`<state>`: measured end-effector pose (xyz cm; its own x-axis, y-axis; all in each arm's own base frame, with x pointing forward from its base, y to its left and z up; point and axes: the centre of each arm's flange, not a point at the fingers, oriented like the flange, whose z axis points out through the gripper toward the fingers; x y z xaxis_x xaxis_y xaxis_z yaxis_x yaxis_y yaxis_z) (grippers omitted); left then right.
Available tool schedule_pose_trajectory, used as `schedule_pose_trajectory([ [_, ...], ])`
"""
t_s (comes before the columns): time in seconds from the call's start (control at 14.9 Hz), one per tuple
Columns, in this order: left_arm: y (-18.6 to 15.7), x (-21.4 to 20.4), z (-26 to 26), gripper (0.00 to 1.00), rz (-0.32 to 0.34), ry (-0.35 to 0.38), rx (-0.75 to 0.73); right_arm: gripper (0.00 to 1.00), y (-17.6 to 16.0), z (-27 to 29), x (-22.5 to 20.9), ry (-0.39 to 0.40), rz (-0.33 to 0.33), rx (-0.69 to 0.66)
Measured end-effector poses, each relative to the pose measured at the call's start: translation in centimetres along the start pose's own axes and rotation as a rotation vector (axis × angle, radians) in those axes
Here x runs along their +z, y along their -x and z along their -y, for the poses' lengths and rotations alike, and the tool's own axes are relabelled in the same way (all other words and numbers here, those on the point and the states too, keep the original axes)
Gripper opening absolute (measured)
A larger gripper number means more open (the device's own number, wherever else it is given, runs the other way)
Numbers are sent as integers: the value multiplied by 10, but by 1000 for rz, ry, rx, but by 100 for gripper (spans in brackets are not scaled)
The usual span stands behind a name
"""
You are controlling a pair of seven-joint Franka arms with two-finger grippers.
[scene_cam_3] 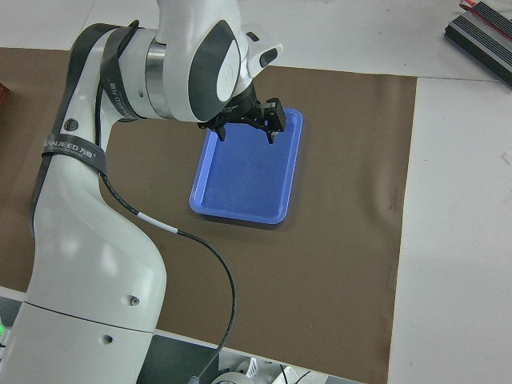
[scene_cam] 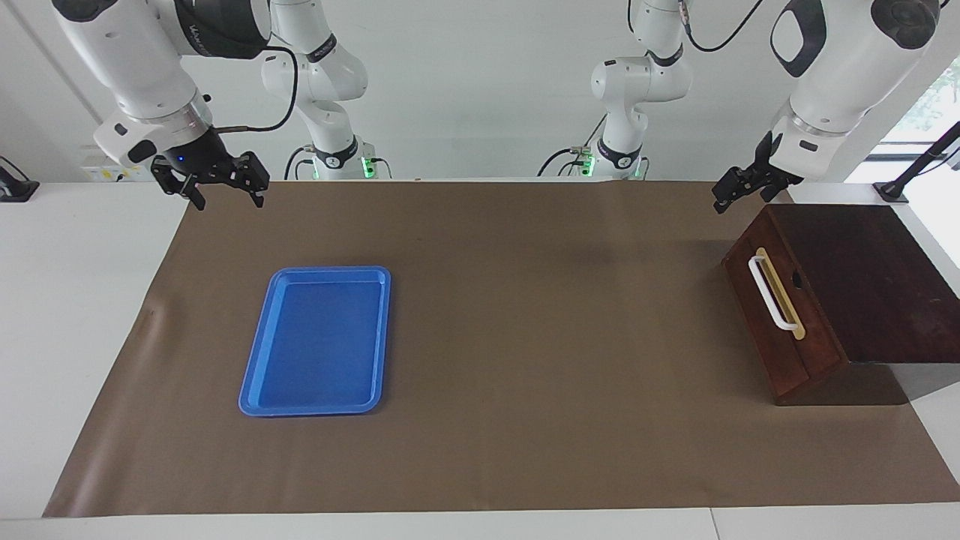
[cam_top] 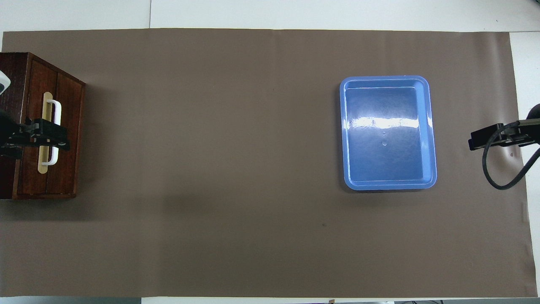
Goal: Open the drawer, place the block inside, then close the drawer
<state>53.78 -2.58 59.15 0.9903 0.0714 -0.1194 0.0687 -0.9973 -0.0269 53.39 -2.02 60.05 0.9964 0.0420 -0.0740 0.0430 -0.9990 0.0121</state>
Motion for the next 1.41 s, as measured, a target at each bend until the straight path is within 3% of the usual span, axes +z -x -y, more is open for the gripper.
schedule_pose_trajectory([
  [1.41,5,-4,-21,100,6,-1,118,100,0,0,0,0,0,0],
])
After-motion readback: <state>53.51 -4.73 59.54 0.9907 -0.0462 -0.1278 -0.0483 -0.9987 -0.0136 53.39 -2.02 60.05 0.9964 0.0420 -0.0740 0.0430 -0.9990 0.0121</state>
